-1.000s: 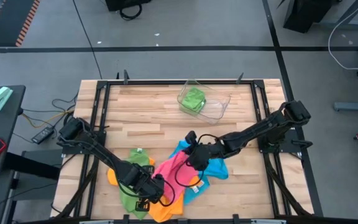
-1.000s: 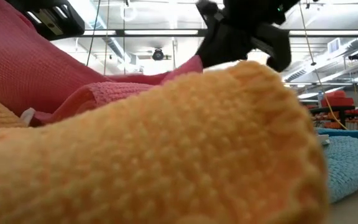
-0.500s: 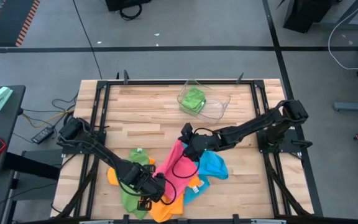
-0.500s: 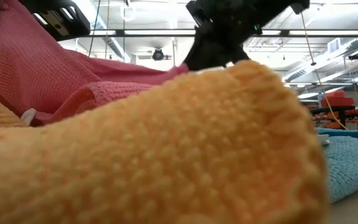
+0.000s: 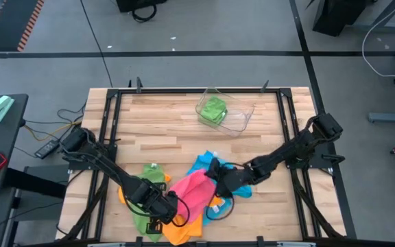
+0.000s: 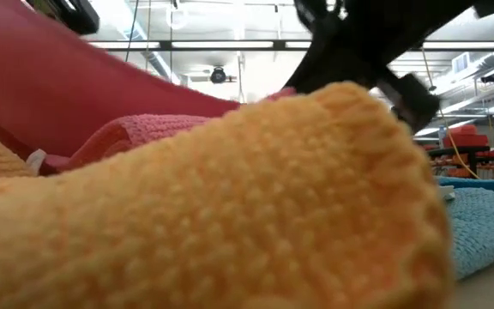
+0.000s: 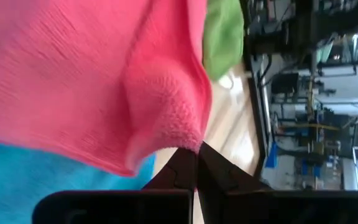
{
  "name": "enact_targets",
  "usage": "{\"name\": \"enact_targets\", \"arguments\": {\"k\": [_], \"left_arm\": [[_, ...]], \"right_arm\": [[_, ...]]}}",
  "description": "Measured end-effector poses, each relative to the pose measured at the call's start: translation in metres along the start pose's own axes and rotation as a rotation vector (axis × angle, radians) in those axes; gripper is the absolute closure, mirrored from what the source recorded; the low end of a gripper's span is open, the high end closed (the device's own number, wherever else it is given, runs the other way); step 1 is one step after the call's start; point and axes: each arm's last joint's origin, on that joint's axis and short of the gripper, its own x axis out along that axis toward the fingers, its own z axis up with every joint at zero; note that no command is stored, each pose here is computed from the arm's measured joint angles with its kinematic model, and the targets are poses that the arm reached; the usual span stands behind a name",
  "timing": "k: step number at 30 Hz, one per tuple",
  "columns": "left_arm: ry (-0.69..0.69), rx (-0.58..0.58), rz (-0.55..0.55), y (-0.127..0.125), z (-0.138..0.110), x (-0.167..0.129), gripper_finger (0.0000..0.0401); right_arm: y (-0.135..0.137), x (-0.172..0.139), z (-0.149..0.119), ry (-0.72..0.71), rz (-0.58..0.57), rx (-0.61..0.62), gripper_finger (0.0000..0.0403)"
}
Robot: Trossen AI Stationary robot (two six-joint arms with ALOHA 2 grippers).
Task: Fold microfiber towels
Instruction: Fold the top pink towel
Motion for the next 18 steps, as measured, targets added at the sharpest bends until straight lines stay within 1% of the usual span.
{"name": "enact_targets", "arguments": {"k": [4, 6, 8, 12, 14, 16, 18], "left_arm": [[-0.007, -0.047, -0.004, 0.001, -0.002, -0.007, 0.0386], [0.007, -0.07, 0.002, 0.0, -0.004, -0.007, 0.0391], [0.041, -0.086, 0.009, 0.0, -0.008, -0.007, 0.0391], [0.123, -0.146, 0.063, 0.0, -0.019, -0.008, 0.038], [0.159, -0.161, 0.084, 0.0, -0.025, -0.008, 0.0378], [0.182, -0.17, 0.105, -0.001, -0.029, -0.009, 0.0381], [0.202, -0.175, 0.124, -0.001, -0.032, -0.009, 0.0388]], "right_arm": [[0.011, -0.009, 0.011, -0.026, 0.028, -0.001, 0.0392], [0.014, -0.014, 0.015, 0.003, -0.008, -0.024, 0.0392], [0.015, -0.016, 0.018, 0.01, -0.019, -0.037, 0.0391], [0.017, -0.015, 0.017, -0.037, 0.045, 0.025, 0.0391], [0.018, -0.015, 0.016, -0.043, 0.059, 0.053, 0.0391], [0.018, -0.015, 0.017, -0.066, 0.078, 0.067, 0.0391], [0.019, -0.015, 0.019, -0.115, 0.121, 0.085, 0.0391]]}}
